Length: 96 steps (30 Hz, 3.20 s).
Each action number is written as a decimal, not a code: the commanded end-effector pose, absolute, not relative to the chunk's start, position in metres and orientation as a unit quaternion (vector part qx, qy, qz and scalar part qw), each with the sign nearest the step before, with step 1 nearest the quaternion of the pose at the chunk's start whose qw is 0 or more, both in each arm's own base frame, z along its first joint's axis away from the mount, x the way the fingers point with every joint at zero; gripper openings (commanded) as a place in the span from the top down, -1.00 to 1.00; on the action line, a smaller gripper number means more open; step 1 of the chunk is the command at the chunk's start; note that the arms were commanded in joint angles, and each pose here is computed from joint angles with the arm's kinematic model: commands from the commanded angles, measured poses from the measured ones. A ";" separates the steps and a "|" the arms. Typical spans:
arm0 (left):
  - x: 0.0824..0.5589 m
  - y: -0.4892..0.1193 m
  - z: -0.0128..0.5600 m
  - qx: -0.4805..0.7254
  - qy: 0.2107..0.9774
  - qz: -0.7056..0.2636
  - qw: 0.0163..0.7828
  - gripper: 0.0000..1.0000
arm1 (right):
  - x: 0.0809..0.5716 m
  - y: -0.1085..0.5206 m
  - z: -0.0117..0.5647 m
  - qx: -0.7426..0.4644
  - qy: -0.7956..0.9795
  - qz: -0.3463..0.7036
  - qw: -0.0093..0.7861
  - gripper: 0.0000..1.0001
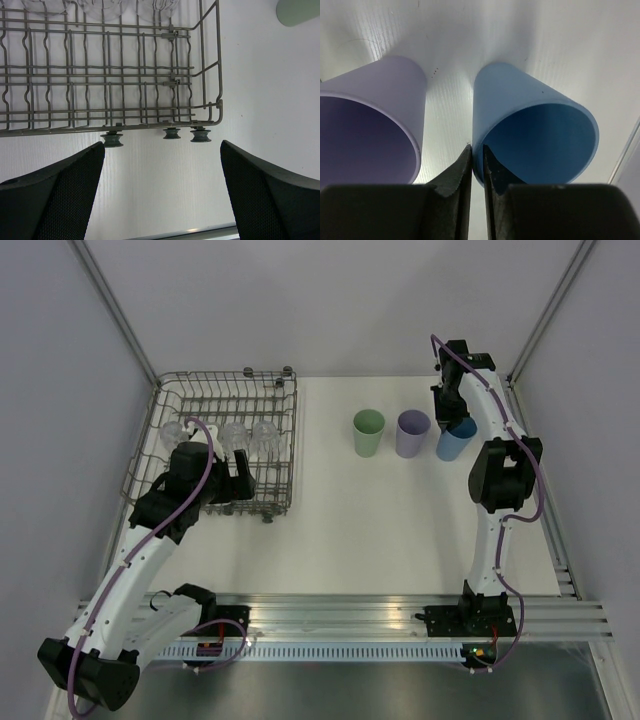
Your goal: Unload the cups from the dish rack
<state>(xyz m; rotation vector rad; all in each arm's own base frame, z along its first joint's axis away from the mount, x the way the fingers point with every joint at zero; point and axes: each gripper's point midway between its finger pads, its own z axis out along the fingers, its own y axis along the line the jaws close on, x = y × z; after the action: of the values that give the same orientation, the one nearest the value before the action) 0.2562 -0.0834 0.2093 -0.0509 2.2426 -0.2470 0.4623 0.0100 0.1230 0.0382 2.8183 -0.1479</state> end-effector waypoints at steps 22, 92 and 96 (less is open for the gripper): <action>0.263 -0.081 0.216 -0.008 0.889 -0.089 0.449 -0.99 | 0.441 0.006 0.249 0.013 0.954 -0.046 0.296 -0.96; 0.490 -0.122 0.099 -0.051 0.956 0.027 0.288 -0.71 | 0.231 0.156 0.341 -0.005 0.699 0.498 0.513 -0.96; 0.489 -0.124 0.099 -0.050 0.957 0.021 0.286 -0.34 | 0.230 0.156 0.343 -0.007 0.698 0.499 0.514 -0.96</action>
<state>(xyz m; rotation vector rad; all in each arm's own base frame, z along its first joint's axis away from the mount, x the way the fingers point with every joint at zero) 0.4771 -0.1216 0.0927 -0.1590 2.5864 0.0669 0.2344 0.1533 0.3273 0.0396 1.7281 1.1937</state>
